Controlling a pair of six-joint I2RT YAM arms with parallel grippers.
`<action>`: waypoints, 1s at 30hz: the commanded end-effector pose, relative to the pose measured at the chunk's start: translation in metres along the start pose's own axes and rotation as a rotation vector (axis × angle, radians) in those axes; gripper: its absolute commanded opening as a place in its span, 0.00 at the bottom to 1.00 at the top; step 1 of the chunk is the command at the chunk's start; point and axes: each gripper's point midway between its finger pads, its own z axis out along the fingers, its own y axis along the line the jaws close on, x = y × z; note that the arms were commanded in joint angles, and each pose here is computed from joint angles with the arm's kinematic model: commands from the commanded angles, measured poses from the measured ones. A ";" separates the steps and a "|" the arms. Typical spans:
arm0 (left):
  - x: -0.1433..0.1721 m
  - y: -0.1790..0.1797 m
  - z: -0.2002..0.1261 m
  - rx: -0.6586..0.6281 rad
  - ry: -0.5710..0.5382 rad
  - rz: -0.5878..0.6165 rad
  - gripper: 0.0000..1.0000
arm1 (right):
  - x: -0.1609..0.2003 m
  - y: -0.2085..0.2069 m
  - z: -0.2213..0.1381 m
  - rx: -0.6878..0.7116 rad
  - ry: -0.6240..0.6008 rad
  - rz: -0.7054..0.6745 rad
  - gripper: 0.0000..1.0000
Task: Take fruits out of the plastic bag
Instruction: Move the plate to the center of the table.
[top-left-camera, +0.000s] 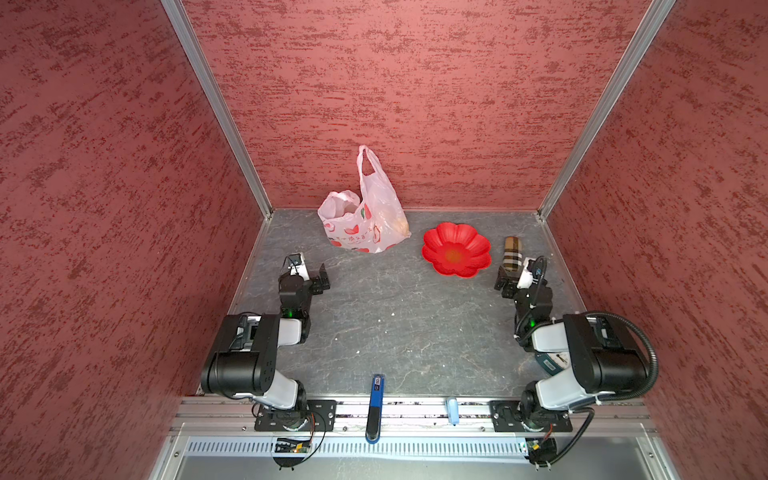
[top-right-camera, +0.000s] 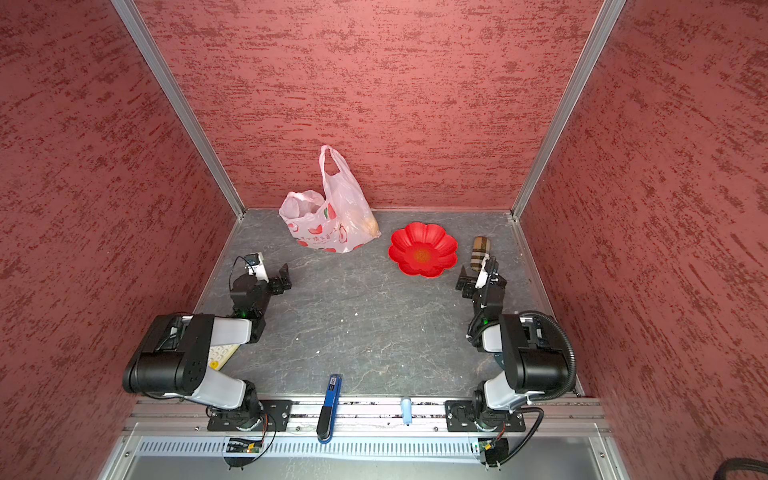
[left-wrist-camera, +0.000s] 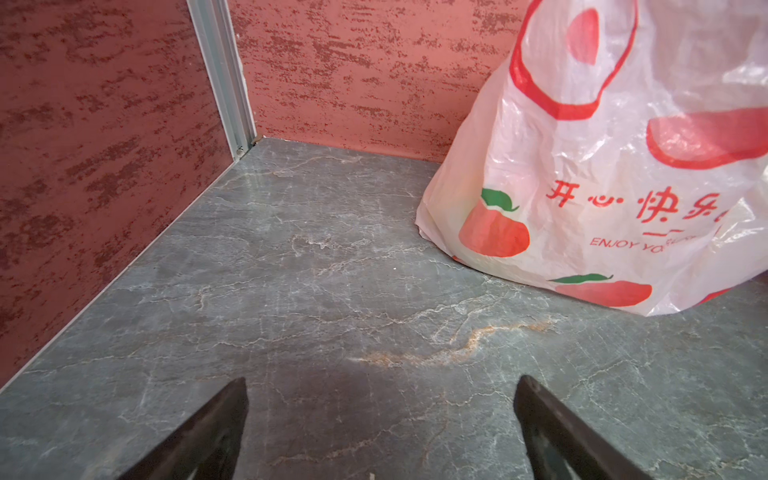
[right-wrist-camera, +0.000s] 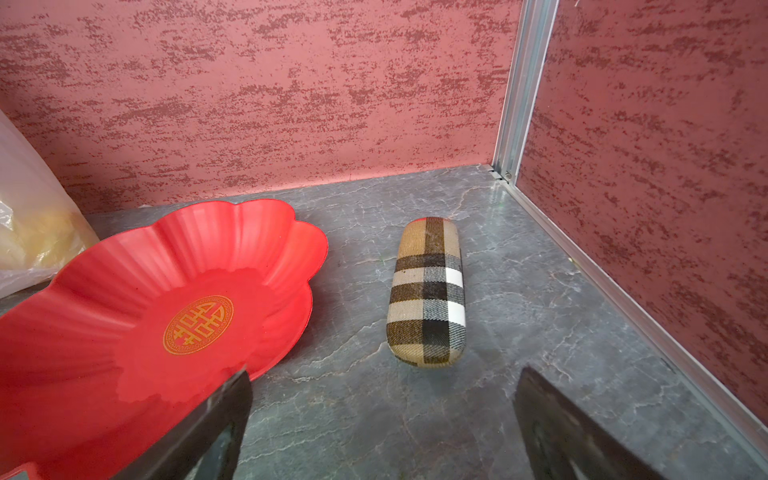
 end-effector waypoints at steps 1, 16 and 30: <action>-0.030 0.006 -0.018 -0.027 -0.071 -0.035 0.99 | -0.035 -0.007 -0.006 0.058 -0.059 -0.001 0.99; -0.105 0.044 -0.082 -0.004 0.085 -0.532 0.99 | -0.130 -0.001 -0.069 0.063 0.040 0.389 0.99; -0.119 -0.071 -0.075 0.192 0.300 -0.280 0.99 | -0.094 0.042 0.005 -0.001 0.540 0.484 0.81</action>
